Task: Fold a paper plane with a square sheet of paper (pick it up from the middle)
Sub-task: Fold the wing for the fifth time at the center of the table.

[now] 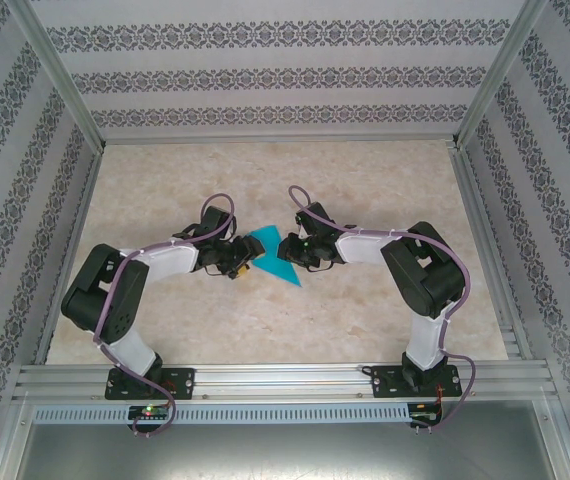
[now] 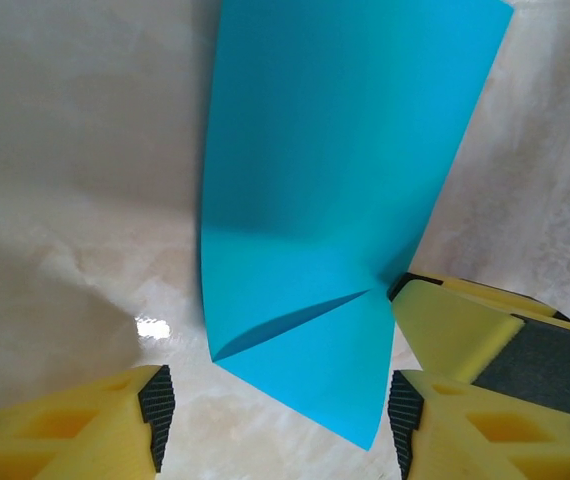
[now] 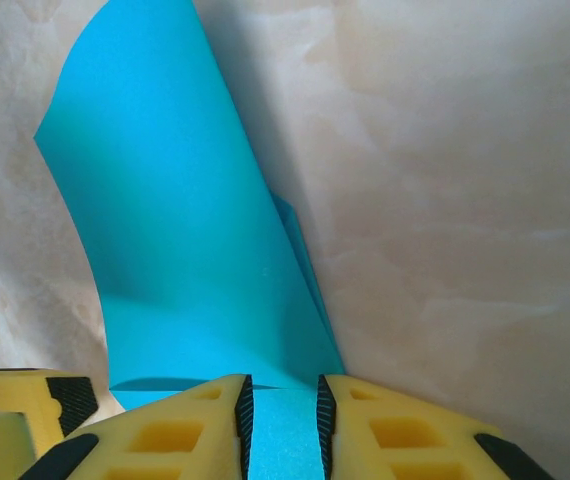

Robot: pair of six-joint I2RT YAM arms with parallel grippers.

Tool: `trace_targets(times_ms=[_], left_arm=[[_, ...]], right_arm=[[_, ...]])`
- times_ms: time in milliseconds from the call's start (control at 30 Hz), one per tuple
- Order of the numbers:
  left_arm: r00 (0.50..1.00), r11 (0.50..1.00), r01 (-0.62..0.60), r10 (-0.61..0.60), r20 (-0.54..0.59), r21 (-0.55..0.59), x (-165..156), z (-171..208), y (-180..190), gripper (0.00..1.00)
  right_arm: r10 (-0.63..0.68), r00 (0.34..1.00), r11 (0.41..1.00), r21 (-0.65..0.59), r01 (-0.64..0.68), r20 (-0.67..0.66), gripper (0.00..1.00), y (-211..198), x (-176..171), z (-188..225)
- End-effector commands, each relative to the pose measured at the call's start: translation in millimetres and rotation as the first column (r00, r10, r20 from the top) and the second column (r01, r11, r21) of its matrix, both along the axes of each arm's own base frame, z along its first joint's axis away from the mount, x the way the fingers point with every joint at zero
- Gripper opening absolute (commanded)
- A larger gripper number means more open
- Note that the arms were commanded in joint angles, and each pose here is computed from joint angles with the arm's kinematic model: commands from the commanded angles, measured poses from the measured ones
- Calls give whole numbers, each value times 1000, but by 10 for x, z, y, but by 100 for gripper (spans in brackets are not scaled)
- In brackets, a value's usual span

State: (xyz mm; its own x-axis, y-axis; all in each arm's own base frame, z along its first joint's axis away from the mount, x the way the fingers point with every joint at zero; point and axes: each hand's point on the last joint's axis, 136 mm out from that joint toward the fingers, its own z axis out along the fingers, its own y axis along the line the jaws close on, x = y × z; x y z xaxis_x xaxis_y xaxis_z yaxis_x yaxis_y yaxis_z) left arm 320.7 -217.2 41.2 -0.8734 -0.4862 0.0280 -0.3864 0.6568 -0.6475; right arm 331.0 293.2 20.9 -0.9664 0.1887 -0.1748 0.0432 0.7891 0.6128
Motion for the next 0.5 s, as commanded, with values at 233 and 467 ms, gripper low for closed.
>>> trace_targets(times_ms=[233,467], left_arm=[[1000,999,22,-21,13,-38,99,10,-155,53],[1000,999,25,-25,13,-48,128,-19,-188,42]], right_arm=[[-26,996,998,-59,21,-84,25,-164,-128,-265],[-23,995,998,-66,16,-95,24,-174,-153,-293]])
